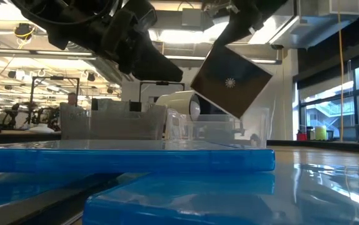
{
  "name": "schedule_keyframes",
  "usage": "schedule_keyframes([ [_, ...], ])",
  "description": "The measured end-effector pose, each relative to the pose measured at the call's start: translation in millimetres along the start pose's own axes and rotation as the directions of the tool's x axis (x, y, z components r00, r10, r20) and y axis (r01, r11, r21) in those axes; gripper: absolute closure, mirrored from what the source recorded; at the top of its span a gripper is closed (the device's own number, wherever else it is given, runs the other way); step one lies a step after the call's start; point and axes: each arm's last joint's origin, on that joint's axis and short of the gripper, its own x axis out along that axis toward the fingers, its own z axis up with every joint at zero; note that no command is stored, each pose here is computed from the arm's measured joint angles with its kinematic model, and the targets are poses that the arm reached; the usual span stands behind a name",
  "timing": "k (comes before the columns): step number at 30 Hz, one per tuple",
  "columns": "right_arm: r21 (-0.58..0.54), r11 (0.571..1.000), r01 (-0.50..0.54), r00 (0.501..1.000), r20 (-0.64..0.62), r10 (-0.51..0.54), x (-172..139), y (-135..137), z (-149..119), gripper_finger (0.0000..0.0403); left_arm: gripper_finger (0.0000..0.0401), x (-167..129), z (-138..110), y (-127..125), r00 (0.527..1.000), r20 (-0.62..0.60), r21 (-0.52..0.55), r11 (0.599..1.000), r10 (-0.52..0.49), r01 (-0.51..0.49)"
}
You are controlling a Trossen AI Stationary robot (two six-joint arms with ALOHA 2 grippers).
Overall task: Pick & place jewel cases by type
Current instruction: Put the top right black cd case into the transparent bin
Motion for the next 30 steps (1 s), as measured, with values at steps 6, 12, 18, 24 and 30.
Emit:
schedule_keyframes([
  [6,0.003,1.0,-0.007,1.0,0.027,0.007,-1,1,7,0.0353,0.0255,0,0,3,0.996,0.002,-0.05,0.995,0.089,-0.089],
  [12,-0.009,0.999,-0.036,0.999,-0.002,0.036,3,7,1,0.0353,0.0257,0,0,6,0.98,0.003,0.008,0.98,0.201,-0.201],
  [18,-0.05,0.994,-0.099,0.995,0.017,0.099,-3,16,2,0.0353,0.0258,0,3,16,0.935,0.021,0.166,0.92,0.355,-0.354],
  [24,-0.068,0.991,-0.113,0.993,0.016,0.115,-5,22,1,0.0353,0.0258,5,18,28,0.94,0.053,0.178,0.923,0.338,-0.342],
  [30,-0.095,0.986,-0.139,0.99,0.016,0.141,-6,23,1,0.0353,0.0257,7,27,33,0.962,0.071,0.211,0.938,0.265,-0.274],
])
